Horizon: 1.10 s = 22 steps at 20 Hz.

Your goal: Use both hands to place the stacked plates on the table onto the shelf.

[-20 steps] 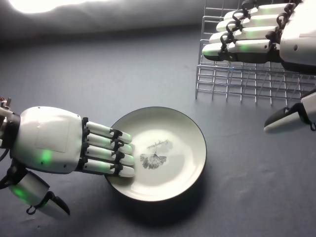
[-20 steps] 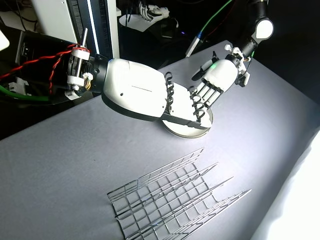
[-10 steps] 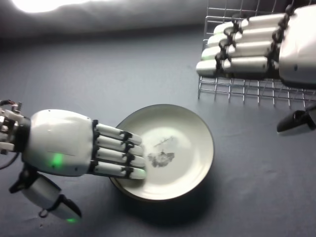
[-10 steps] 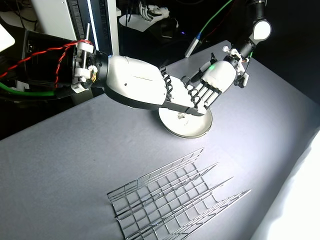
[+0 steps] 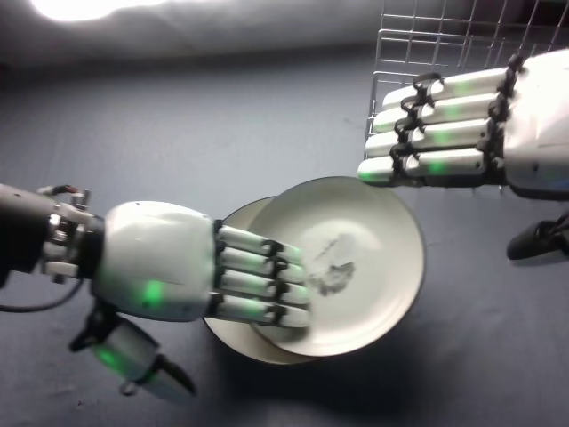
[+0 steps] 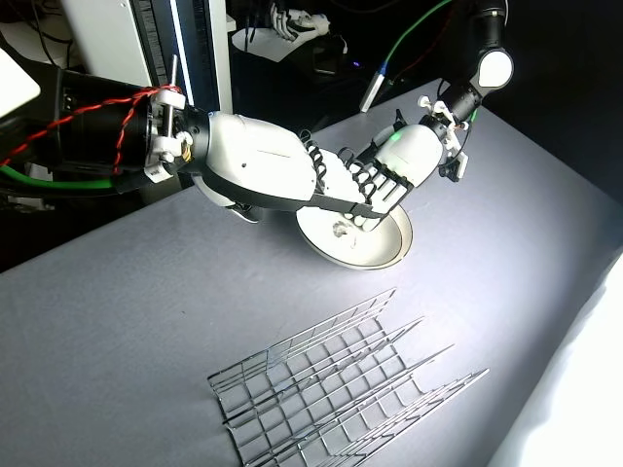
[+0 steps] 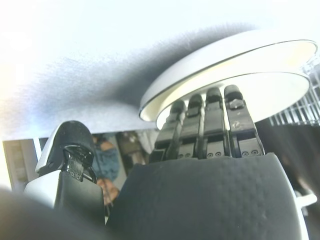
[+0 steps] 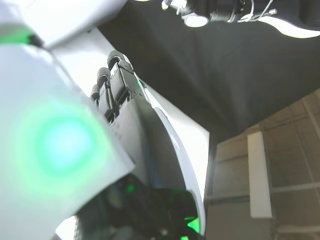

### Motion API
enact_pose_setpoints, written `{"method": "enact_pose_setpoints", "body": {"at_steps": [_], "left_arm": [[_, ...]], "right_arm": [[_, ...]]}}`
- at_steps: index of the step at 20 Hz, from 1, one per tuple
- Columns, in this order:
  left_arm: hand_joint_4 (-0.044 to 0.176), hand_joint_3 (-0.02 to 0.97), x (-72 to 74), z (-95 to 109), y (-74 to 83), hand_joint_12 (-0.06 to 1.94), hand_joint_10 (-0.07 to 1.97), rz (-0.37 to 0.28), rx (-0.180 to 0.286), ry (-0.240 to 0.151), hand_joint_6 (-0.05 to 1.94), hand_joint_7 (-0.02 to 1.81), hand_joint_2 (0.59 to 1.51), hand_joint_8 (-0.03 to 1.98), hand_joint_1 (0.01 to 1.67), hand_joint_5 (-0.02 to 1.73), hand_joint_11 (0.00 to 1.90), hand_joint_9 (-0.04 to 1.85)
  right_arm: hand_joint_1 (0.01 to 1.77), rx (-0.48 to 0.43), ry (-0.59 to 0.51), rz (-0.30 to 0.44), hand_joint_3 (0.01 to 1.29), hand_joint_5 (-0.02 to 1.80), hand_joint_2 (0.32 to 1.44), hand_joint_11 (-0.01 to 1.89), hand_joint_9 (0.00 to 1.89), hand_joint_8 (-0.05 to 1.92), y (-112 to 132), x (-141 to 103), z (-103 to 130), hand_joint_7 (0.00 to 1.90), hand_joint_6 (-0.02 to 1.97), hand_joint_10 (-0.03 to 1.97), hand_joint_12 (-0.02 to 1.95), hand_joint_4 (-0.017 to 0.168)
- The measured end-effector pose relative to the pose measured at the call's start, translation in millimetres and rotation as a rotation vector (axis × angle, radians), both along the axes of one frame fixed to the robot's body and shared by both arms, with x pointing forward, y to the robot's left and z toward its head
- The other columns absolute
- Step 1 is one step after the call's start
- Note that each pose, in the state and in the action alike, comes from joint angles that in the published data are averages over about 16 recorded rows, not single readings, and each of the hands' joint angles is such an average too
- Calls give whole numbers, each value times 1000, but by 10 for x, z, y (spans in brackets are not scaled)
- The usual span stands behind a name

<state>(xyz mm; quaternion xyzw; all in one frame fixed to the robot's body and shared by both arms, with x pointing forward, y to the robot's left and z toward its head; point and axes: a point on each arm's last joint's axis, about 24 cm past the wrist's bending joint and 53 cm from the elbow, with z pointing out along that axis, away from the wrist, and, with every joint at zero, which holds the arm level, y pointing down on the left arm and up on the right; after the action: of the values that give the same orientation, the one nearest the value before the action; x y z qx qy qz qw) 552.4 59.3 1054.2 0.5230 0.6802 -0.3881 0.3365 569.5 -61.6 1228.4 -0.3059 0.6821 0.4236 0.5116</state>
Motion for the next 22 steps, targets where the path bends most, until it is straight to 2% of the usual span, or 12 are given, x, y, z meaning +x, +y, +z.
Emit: {"method": "enact_pose_setpoints", "body": {"at_steps": [8, 16, 22], "left_arm": [[-9, 14, -23, 38, -171, -14, 6, -21, -24, -2, -32, -14, 1201, -27, 14, -10, 15, 11], [-9, 10, -17, 63, -198, -14, 4, -22, -28, -2, -32, -14, 1201, -27, 14, -10, 15, 14], [-9, 10, -13, 83, -214, -9, 3, -20, -32, 2, -32, -14, 1201, -28, 14, -10, 15, 18]], "right_arm": [[1084, -51, 23, 59, 15, 44, 1008, 23, 17, 12, 103, -138, -254, 15, 16, 7, 95, -3], [1074, -100, 54, 91, 15, 113, 999, 18, 47, 12, 94, -235, -496, 60, 16, 7, 312, -3], [1078, -131, 67, 84, 15, 168, 989, 13, 94, 12, 54, -163, -651, 120, 16, 8, 498, -3]]}}
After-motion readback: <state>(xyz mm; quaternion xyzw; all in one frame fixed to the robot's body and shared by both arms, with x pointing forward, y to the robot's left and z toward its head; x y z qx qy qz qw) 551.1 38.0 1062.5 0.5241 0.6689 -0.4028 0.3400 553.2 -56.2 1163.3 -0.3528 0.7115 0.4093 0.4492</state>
